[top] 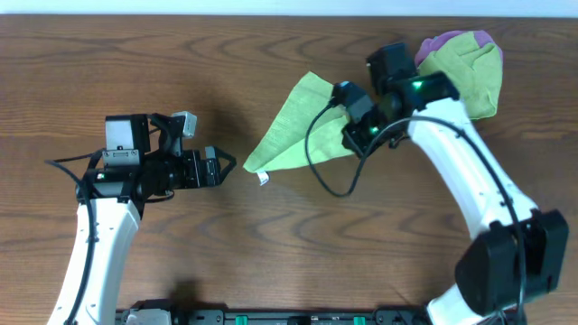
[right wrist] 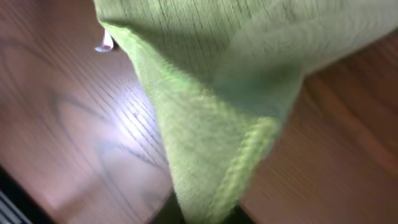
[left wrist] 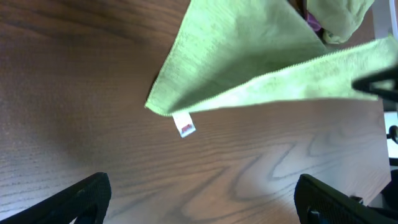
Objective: Fold the cloth
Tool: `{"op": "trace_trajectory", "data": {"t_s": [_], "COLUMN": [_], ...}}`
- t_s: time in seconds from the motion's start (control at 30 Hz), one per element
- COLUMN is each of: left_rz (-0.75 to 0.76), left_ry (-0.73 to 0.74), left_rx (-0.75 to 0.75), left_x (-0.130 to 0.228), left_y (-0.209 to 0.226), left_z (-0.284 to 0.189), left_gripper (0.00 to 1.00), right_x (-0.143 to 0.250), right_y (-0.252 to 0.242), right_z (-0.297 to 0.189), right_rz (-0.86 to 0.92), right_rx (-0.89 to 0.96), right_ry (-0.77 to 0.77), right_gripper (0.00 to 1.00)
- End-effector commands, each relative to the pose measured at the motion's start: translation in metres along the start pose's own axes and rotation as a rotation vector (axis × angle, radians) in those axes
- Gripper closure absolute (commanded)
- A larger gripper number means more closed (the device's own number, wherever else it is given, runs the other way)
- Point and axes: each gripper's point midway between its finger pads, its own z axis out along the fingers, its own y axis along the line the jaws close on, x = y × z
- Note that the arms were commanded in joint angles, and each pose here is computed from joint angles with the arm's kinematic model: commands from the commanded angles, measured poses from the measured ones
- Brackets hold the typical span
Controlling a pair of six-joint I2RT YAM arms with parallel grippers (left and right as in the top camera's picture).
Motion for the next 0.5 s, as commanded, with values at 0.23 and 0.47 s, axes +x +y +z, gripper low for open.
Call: {"op": "trace_trajectory", "data": {"t_s": [0.23,0.47], "left_rz": [-0.021,-0.001], "left_ry": [0.010,-0.024], "left_rx": [-0.004,-0.048], "left_x": [-0.006,-0.016], "left_y": [0.005,0.014], "left_z": [0.010,0.011], "left_gripper": [0.05,0.05], "right_x": [0.035,0.043], "right_y": [0.042,0.057], "right_z": [0.009,0.009], "right_rz": [-0.158,-0.139], "right_rx": [0.052,0.047], "right_ry": [0.233,0.274], "right_gripper": [0.57,0.53]}}
